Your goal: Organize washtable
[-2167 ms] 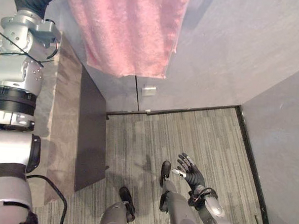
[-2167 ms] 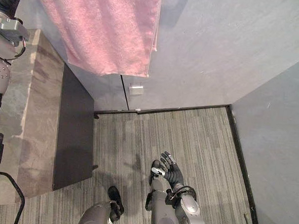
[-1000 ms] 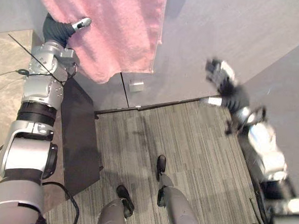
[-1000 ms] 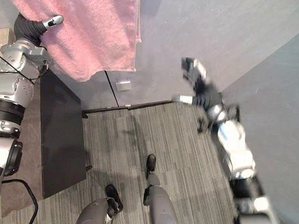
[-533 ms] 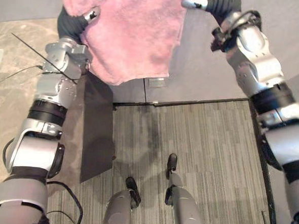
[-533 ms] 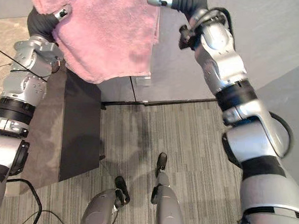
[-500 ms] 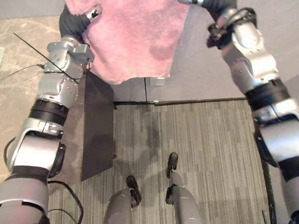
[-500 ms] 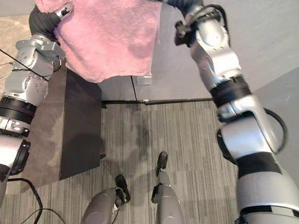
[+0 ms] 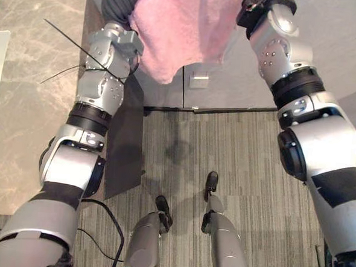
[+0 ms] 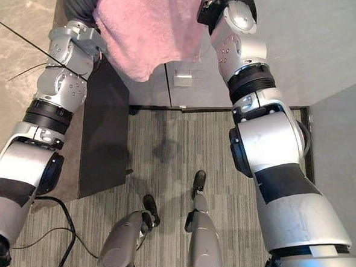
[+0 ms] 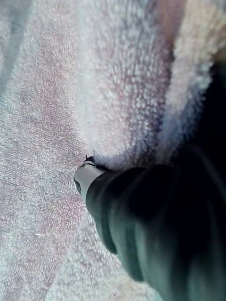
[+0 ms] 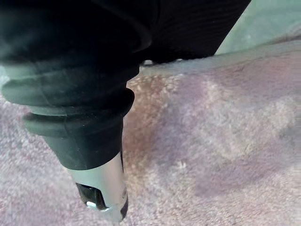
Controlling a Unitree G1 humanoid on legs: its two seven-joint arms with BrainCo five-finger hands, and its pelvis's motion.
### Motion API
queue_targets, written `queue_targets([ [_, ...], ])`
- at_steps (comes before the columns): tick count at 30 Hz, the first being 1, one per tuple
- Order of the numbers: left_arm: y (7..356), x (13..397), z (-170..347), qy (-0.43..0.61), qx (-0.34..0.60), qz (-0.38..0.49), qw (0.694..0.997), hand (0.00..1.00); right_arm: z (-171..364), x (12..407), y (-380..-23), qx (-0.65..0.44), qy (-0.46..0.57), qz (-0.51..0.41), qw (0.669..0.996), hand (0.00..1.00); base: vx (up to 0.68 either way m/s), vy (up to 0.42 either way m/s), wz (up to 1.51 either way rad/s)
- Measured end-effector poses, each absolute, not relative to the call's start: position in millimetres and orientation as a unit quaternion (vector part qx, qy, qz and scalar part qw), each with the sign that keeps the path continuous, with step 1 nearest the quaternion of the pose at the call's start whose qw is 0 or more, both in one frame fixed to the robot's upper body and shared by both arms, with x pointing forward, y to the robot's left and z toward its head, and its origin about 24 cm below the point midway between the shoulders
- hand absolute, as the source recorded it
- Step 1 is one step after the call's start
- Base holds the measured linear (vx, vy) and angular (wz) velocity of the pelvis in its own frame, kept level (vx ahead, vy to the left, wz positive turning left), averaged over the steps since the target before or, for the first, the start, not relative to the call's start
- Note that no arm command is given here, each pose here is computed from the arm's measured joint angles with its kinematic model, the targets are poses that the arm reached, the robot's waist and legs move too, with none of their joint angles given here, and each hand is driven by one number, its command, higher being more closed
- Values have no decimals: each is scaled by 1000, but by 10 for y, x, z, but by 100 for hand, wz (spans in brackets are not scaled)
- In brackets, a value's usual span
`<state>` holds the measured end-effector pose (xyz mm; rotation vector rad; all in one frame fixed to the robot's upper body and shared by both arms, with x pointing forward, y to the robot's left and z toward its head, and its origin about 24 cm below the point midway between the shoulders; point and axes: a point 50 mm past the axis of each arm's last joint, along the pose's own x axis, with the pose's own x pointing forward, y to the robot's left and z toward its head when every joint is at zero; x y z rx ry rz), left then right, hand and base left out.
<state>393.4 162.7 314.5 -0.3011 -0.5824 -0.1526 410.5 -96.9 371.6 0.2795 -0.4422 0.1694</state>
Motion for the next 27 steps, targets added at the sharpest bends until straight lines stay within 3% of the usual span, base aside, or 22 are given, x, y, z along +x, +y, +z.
queue_targets([
  [11, 1798, 3868, 3355, -317, -115, -65, 939, 100, 4007, 3993, -1178, 70, -279, 58, 956, 100, -31, 77, -4],
  [27, 1842, 3847, 3425, -328, -122, -68, 934, 100, 3831, 4017, -1139, 40, -277, 84, 956, 100, -48, 56, -2],
])
